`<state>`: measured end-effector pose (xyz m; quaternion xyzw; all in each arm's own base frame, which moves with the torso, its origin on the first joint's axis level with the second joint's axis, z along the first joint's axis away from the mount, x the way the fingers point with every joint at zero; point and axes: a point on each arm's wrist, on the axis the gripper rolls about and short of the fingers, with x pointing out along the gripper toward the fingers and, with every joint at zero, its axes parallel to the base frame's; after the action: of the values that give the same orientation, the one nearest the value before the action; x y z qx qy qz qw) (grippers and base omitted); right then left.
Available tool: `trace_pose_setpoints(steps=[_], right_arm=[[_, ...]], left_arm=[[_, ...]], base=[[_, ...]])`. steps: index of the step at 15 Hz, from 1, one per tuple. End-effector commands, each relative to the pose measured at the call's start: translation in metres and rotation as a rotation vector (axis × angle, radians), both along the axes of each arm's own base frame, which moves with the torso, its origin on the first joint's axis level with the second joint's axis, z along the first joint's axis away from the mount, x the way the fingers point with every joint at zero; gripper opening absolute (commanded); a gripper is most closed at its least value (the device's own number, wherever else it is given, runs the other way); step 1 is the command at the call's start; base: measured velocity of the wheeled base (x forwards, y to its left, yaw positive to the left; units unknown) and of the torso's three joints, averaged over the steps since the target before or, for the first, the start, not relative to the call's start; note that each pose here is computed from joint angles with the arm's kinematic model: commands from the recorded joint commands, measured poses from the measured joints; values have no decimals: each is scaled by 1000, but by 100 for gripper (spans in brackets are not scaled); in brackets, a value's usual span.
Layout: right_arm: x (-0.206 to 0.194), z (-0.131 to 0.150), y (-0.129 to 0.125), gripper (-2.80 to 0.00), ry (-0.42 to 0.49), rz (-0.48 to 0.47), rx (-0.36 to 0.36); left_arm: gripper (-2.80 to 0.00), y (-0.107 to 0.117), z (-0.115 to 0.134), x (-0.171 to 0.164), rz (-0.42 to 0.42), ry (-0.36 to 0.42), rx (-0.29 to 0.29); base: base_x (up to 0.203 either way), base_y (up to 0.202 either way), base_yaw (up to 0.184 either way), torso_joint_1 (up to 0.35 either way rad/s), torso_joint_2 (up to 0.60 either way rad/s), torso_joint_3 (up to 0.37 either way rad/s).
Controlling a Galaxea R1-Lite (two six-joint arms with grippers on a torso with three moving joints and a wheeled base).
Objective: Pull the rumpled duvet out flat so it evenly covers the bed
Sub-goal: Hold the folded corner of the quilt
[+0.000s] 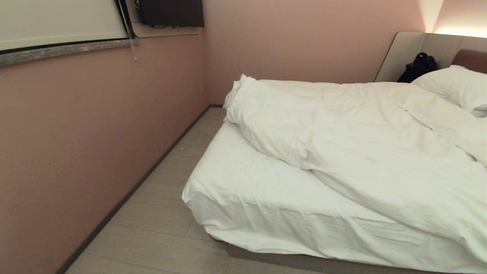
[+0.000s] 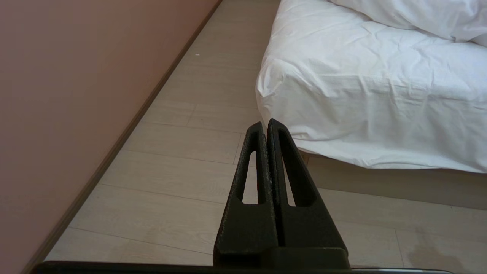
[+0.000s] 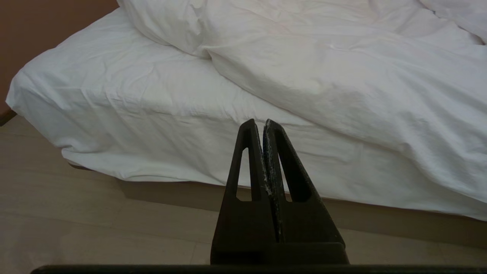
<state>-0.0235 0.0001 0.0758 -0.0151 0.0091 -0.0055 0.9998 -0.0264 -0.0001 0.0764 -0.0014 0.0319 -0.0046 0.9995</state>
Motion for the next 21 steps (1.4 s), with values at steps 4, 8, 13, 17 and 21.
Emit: trace_pose_setpoints(steps=[4, 8, 13, 17, 21], right_arm=[[0, 0, 0, -280, 0, 1, 0], [0, 0, 0, -280, 0, 1, 0], [0, 0, 0, -280, -1, 1, 0], [0, 0, 0, -280, 0, 1, 0], [0, 0, 0, -280, 0, 1, 0]], left_arm=[[-280, 0, 0, 0, 0, -1, -2], [-280, 0, 0, 0, 0, -1, 0], [-280, 0, 0, 0, 0, 0, 0], [-280, 0, 0, 0, 0, 1, 0], [-280, 0, 0, 0, 0, -1, -2]], base=[[0, 0, 0, 0, 0, 0], [0, 0, 0, 0, 0, 0], [174, 0, 0, 2, 0, 4], [187, 0, 0, 6, 2, 1], [17, 0, 1, 4, 2, 0]])
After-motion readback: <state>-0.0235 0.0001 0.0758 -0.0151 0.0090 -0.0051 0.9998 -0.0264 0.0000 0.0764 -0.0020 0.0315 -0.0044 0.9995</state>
